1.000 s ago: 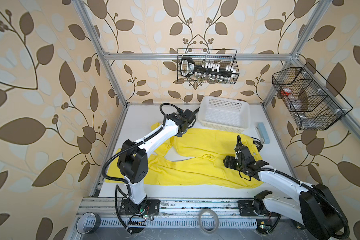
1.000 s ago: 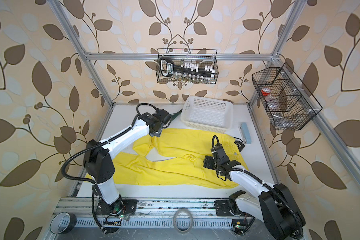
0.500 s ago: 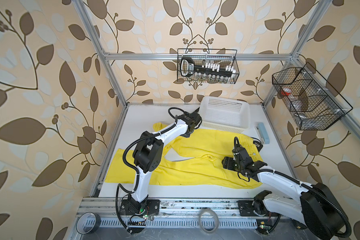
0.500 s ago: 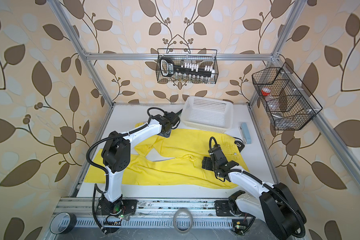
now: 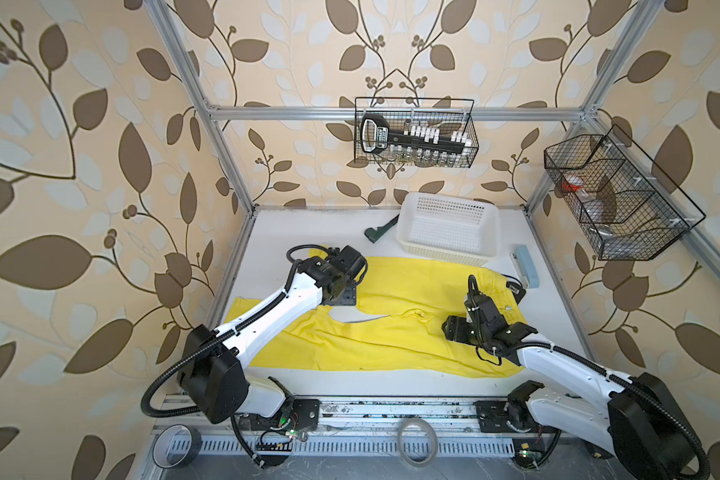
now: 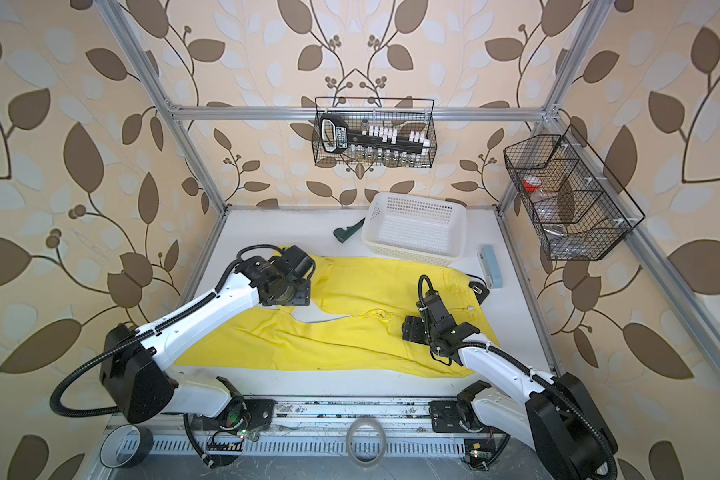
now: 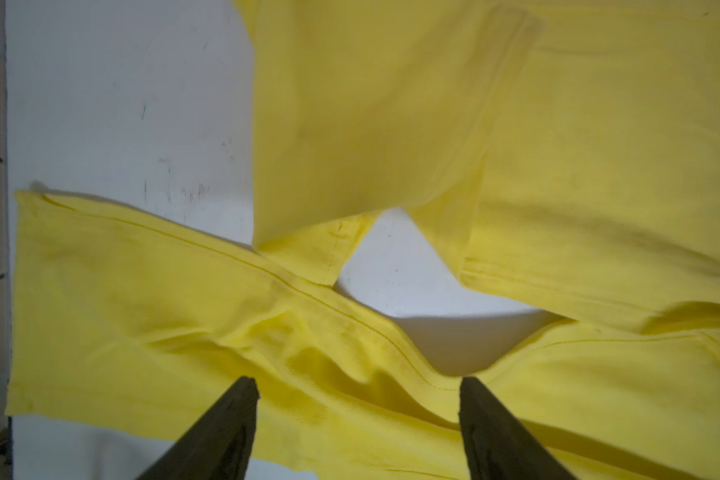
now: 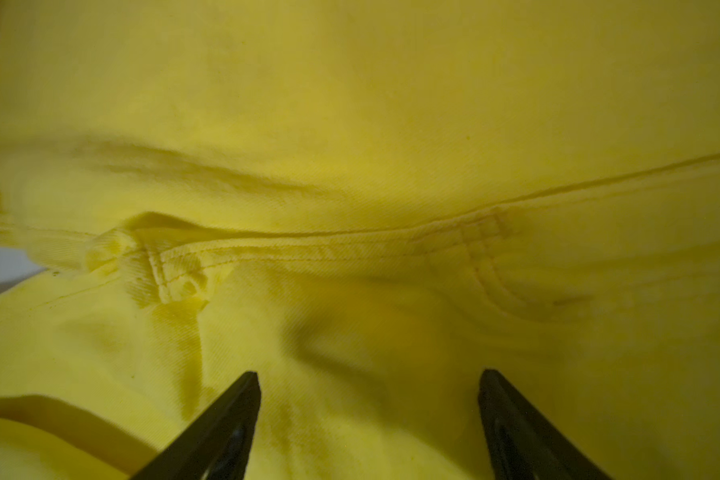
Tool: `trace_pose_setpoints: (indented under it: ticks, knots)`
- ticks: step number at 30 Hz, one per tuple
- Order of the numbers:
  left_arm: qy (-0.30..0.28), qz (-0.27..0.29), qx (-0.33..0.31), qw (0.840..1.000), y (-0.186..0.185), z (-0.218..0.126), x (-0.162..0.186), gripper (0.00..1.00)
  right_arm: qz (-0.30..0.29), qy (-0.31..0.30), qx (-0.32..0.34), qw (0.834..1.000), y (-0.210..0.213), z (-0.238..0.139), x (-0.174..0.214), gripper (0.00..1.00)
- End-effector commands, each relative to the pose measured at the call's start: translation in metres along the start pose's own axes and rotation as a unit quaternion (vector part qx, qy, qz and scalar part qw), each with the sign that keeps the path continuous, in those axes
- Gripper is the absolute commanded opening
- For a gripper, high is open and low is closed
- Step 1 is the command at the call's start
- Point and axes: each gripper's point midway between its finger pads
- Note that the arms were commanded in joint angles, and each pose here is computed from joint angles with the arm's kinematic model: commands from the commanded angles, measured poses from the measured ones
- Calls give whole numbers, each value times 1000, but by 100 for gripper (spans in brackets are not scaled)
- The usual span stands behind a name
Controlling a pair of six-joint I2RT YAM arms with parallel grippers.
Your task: Fold and stack the trousers
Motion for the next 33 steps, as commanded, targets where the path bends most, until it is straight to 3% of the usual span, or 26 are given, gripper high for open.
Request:
trace_pose_setpoints:
  ticks: [1,5,8,11,21,25,27,28,33]
  knots:
    - [27,-57,-19,998,14,30,12,76,-13,5,-22,1000,18,-10,-4,84]
    - [32,-96,-9,995,22,54,13,73,-18,1,-22,1000,21,-13,-3,84]
    - [66,-94,-32,993,26,80,23,68,-20,3,-21,1000,22,-14,-1,84]
    - [65,-98,-26,993,24,95,20,60,-21,4,-20,1000,21,-13,0,84]
    - [44,-99,-60,992,51,117,-2,46,-21,8,-18,1000,20,-12,4,84]
    - [31,-106,-35,993,45,125,-15,29,-22,11,-20,1000,21,-9,5,84]
    - [30,-105,-26,994,43,126,-20,14,-22,11,-23,999,23,-9,5,84]
    - [33,-99,-29,994,44,124,-22,1,-23,12,-23,999,23,-9,5,84]
    - [24,-55,-100,993,74,86,-36,0,-27,12,-15,999,19,-7,7,84]
Point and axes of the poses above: each gripper's point midway between its finger pads, its own z axis out along the fingers, its own y axis along the line the jaws close on, x = y × z, and after that the axes turned 9 degrees about z, right-handed
